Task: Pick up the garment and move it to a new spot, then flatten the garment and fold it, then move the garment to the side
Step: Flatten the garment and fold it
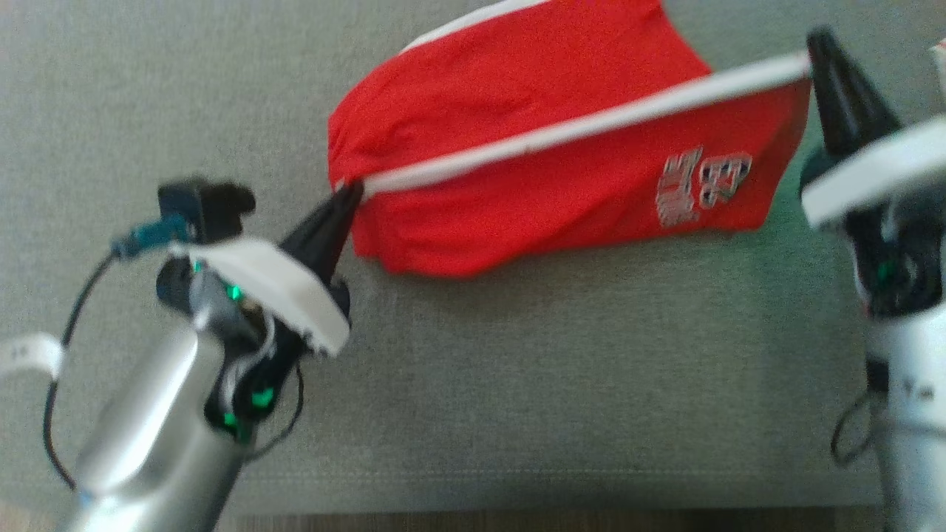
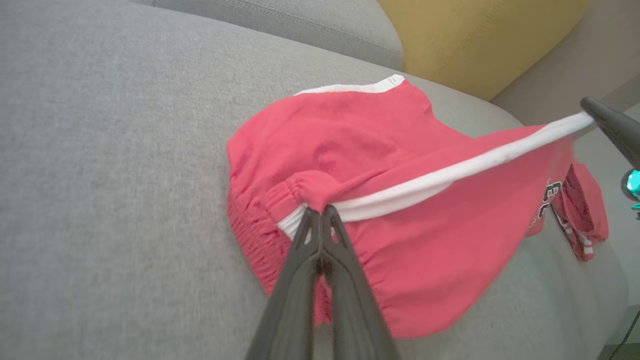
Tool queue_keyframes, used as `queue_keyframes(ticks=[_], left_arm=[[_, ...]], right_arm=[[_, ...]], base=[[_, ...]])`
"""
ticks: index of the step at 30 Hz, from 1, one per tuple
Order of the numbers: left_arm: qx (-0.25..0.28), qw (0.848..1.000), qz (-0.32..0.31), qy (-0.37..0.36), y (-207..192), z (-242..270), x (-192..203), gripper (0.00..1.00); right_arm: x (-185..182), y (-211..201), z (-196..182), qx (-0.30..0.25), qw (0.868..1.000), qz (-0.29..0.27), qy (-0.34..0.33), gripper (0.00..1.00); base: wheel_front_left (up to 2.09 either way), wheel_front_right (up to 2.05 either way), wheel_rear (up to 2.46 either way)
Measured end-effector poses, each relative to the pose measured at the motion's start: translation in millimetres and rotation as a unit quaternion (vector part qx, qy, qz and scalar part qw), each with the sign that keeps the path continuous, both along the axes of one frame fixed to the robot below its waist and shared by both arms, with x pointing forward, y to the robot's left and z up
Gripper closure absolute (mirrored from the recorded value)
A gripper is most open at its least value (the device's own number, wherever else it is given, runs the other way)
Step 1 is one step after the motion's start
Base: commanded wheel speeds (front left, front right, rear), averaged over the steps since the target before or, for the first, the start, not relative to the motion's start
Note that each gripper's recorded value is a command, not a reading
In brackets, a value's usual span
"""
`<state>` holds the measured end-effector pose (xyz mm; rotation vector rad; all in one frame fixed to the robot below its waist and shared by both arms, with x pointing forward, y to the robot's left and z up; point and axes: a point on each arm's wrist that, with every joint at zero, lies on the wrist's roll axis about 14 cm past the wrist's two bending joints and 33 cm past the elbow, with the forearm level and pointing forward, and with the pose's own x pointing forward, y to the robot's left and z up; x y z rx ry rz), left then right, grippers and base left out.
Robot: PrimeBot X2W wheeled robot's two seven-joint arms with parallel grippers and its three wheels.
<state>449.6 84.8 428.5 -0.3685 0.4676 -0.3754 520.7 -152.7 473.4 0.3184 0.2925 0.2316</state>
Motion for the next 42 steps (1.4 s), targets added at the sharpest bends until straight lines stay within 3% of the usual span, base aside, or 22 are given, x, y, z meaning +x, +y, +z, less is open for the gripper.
queue_keyframes(ticks=[9,21,22,23,24,25,33,42], left_arm=[[0.009,1.0,0.026,0.002,21,-19,58,1.0],[0.012,0.999,0.049,0.018,36,-45,82,1.0],[0.013,0.999,0.049,0.02,35,-46,83,1.0],[0.013,0.999,0.047,0.021,35,-48,83,0.81],[0.009,0.999,0.047,0.022,33,-49,84,0.53],[0.007,0.999,0.049,0.023,33,-50,84,0.0],[0.013,0.995,0.087,-0.051,38,-34,86,0.0],[0.06,0.97,0.152,-0.18,54,20,71,0.0]], right_arm=[[81,49,-27,-0.023,0.997,0.07,0.027,1.0],[117,89,-57,-0.027,0.993,0.105,0.038,1.0],[117,90,-58,-0.029,0.993,0.107,0.036,0.91],[118,92,-59,-0.028,0.993,0.108,0.031,0.68],[118,95,-58,-0.027,0.993,0.11,0.025,0.0],[118,97,-56,-0.026,0.993,0.111,0.014,0.0],[117,84,-20,-0.047,0.987,0.096,-0.119,0.0],[72,34,9,-0.076,0.979,0.044,-0.184,0.0]], base=[[0.0,0.0,0.0],[0.0,0.0,0.0],[0.0,0.0,0.0],[0.0,0.0,0.0],[0.0,0.0,0.0],[0.0,0.0,0.0],[0.0,0.0,0.0],[0.0,0.0,0.0]])
